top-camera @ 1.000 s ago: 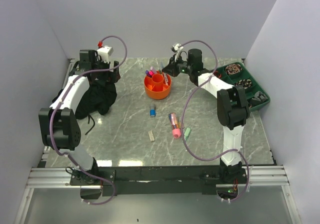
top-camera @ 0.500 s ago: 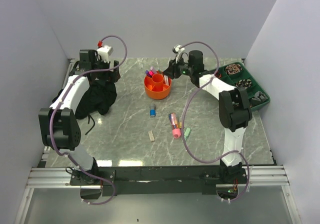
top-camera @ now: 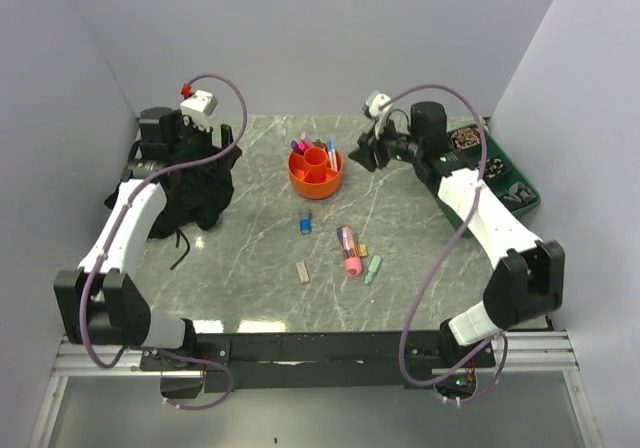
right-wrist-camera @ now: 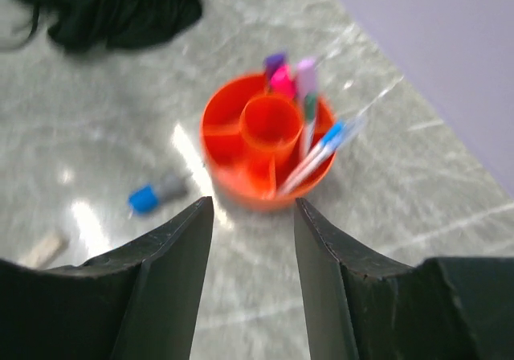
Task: Sort the stationery into containers
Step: Pick up the stationery from the center of the board.
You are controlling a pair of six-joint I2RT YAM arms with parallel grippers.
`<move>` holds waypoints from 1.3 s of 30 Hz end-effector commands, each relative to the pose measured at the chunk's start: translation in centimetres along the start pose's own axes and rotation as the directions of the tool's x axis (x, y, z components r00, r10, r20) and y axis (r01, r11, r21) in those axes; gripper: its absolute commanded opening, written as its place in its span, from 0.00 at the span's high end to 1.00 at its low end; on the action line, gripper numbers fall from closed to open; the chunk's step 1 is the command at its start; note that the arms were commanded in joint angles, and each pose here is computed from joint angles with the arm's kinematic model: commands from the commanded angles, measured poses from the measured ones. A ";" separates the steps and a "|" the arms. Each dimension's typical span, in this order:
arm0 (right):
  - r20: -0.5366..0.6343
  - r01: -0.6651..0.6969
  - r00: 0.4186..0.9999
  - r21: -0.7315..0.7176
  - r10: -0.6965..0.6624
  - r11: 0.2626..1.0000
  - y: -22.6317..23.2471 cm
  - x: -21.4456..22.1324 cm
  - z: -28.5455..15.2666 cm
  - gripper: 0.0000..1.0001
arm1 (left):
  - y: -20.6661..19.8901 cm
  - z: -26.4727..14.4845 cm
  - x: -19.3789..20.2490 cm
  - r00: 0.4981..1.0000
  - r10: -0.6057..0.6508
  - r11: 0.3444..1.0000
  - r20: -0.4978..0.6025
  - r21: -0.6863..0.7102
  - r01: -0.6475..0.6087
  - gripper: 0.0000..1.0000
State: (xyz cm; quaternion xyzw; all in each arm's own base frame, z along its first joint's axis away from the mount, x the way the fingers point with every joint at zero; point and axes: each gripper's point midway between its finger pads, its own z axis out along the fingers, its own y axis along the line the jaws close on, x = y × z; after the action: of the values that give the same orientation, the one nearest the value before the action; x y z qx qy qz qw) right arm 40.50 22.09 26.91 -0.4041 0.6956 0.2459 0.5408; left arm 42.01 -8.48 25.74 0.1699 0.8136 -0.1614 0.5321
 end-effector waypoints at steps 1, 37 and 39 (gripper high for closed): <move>-0.193 0.109 0.972 -0.148 -0.137 0.983 4.0 5.5 -3.3 0.47 | -2.6 -1.8 -0.5 0.998 0.028 0.998 0.061 0.058 -0.031 0.00; -0.134 0.412 0.530 -0.822 -0.837 0.393 16.1 23.6 -6.5 0.48 | -3.7 -3.6 7.8 0.993 -0.064 0.992 -0.096 0.100 0.074 0.01; -0.117 0.405 0.525 -0.837 -0.843 0.369 16.4 23.8 -6.4 0.48 | -3.3 -3.8 7.8 0.993 -0.068 0.993 -0.095 0.087 0.077 0.01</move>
State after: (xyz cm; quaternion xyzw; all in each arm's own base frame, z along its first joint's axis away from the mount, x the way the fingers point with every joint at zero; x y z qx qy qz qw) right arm 21.14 17.63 3.77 -0.8587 0.4708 0.1262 0.1584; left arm 33.59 -9.65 18.52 0.1811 0.8433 -0.2181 0.4567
